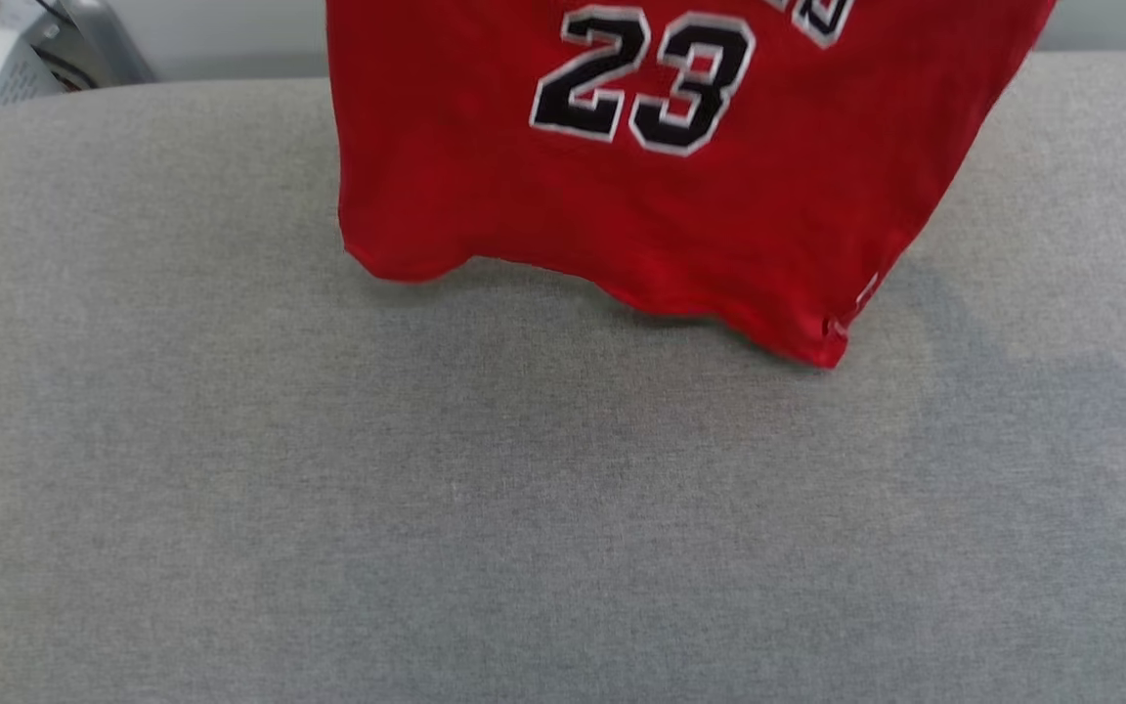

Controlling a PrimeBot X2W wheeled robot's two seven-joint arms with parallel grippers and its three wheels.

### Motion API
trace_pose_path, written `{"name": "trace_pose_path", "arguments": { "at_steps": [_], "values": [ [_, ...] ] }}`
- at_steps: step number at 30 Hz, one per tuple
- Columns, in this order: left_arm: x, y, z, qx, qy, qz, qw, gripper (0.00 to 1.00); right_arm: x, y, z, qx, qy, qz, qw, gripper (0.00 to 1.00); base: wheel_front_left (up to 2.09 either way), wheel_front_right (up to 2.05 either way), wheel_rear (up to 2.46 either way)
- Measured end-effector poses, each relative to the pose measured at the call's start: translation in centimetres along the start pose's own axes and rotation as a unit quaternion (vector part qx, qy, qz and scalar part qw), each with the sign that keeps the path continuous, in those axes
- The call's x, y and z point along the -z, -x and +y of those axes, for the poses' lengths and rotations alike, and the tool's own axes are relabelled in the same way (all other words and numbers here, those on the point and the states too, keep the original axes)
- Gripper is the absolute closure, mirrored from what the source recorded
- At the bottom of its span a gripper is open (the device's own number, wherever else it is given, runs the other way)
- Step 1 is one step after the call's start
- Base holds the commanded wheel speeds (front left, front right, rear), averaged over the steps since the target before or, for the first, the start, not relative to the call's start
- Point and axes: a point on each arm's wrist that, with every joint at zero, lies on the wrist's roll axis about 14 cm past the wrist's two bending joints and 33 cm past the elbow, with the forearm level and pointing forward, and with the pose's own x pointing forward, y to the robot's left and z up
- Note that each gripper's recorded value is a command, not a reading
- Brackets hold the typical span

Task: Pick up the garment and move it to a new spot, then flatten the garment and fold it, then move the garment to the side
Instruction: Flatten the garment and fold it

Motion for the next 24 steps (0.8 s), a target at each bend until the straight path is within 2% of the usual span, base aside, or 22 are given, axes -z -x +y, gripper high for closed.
{"name": "trace_pose_path", "arguments": {
  "at_steps": [7,14,24],
  "values": [
    [-0.2,-4.0,1.2,-0.014,-0.017,-0.021,1.0,1.0,-1.5,-5.7,-0.6,0.02,0.011,-0.012,1.0,1.0,0.0,0.0,0.0],
    [0.7,-7.1,2.7,-0.045,-0.029,-0.057,0.997,1.0,-3.1,-10.2,-2.6,0.058,0.021,-0.061,0.996,1.0,0.0,0.0,0.0],
    [5.4,-9.7,2.6,-0.05,-0.009,-0.06,0.997,1.0,0.6,-13.6,-4.0,0.084,0.026,-0.053,0.995,1.0,0.0,0.0,0.0]
  ]
}}
